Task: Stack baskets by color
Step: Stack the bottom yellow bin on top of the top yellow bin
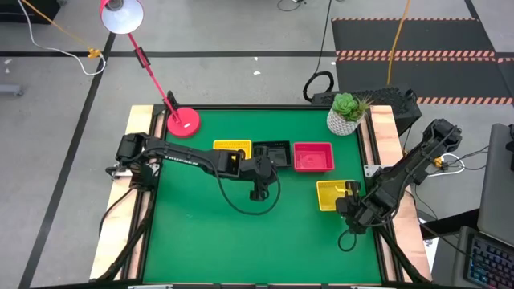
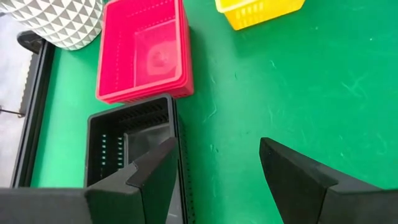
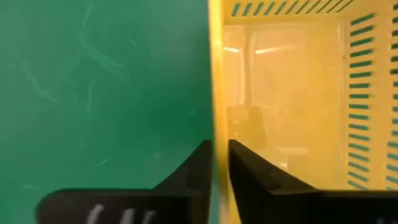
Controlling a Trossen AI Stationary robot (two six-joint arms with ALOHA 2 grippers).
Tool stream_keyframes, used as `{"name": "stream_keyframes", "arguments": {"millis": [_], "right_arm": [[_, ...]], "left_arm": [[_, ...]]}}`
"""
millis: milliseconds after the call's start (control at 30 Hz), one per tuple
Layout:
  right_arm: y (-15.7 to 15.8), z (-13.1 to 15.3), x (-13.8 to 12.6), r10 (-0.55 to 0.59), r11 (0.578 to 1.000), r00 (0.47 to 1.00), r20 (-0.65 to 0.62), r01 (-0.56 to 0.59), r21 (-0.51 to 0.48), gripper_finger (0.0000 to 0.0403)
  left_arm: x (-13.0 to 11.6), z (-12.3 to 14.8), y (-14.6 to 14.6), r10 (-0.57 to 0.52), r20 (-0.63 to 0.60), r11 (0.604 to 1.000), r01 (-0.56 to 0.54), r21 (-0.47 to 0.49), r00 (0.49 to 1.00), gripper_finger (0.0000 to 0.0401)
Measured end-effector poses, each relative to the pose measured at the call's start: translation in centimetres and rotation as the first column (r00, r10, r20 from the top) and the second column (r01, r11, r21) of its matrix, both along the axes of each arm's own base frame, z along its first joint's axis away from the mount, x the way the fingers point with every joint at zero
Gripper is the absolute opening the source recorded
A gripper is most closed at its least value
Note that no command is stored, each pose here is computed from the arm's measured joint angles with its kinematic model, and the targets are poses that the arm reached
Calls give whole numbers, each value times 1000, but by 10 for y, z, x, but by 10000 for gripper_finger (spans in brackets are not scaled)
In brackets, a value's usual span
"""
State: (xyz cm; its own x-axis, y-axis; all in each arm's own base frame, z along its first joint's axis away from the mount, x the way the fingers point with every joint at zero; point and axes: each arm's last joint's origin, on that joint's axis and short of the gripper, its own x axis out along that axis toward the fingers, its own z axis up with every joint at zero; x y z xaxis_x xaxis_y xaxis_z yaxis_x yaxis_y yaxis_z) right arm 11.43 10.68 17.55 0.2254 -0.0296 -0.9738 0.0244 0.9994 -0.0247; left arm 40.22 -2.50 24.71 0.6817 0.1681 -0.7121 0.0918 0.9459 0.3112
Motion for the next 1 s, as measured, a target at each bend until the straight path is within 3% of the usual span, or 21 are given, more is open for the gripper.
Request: {"name": "stream_keyframes", "arguments": {"millis": [133,467,667,1000], "right_arm": [[1,0,0,12,999,1000,-17,-11,30,8],[7,18,6,-1,998,1000,17,0,59,5],[10,39,16,-26,999,992,127,19,49,4],[2,49,39,-112,992,981,160,101,75,3]], "left_arm": [[1,1,0,1,15,1000,-1,-7,1000,230],[6,6,-7,-20,96,998,27,-62,995,230],[7,8,-19,-45,127,996,54,-68,991,230],[9,22,-48,-62,206,989,87,-117,977,230]]}}
